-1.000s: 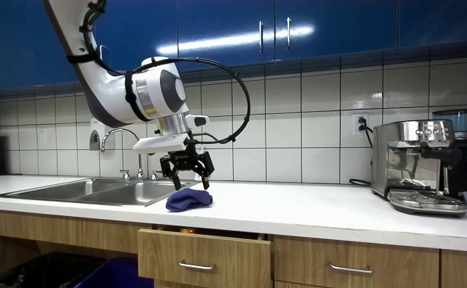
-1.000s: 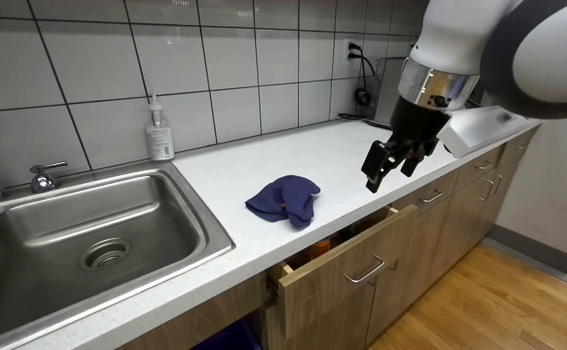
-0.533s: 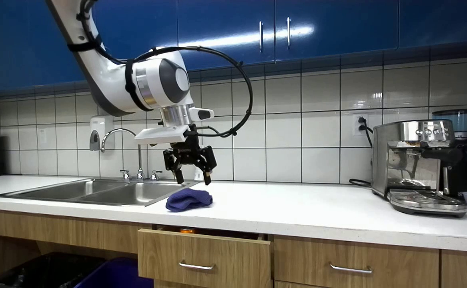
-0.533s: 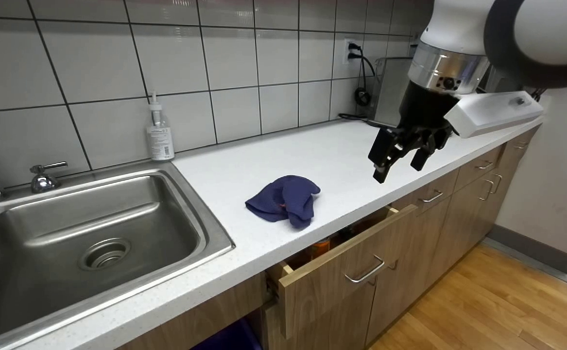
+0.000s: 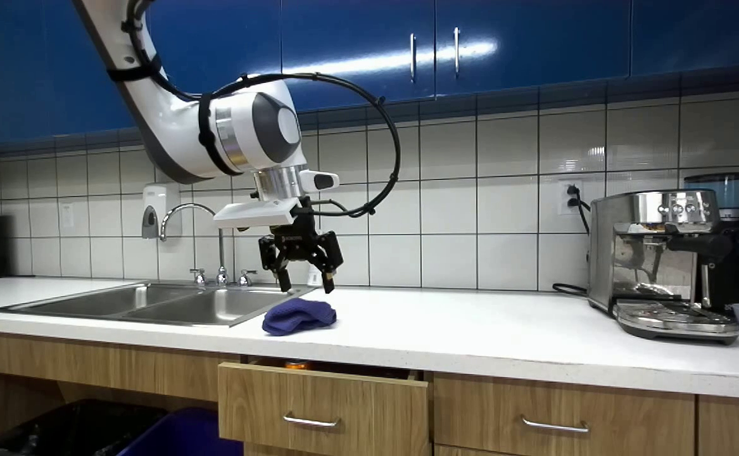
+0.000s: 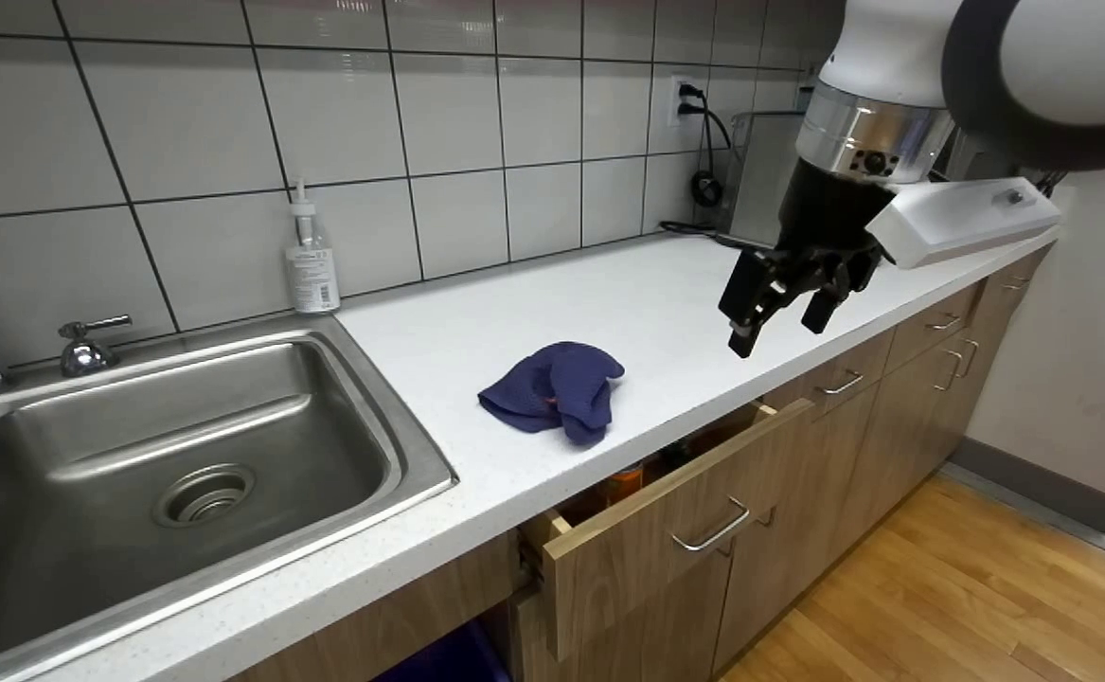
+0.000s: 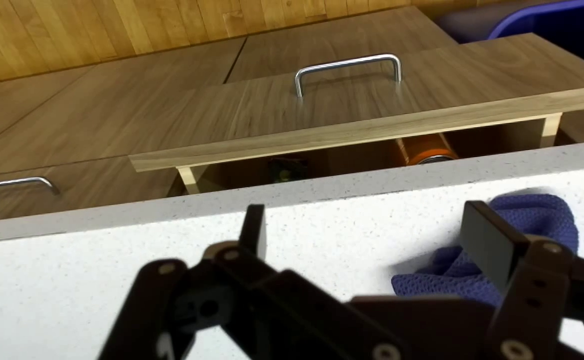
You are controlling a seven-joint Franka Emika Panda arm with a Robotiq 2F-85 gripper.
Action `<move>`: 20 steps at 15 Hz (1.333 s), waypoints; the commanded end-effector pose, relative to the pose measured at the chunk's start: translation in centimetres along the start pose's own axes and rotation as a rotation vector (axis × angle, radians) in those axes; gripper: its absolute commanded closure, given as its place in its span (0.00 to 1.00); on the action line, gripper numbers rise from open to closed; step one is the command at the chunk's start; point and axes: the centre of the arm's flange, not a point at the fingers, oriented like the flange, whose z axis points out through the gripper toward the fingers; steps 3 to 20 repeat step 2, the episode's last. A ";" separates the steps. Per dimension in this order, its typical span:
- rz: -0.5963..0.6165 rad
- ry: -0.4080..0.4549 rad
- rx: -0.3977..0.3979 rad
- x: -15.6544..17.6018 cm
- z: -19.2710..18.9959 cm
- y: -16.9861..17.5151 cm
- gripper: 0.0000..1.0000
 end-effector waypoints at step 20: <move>0.000 0.000 0.000 0.0 0.0 0.0 0.00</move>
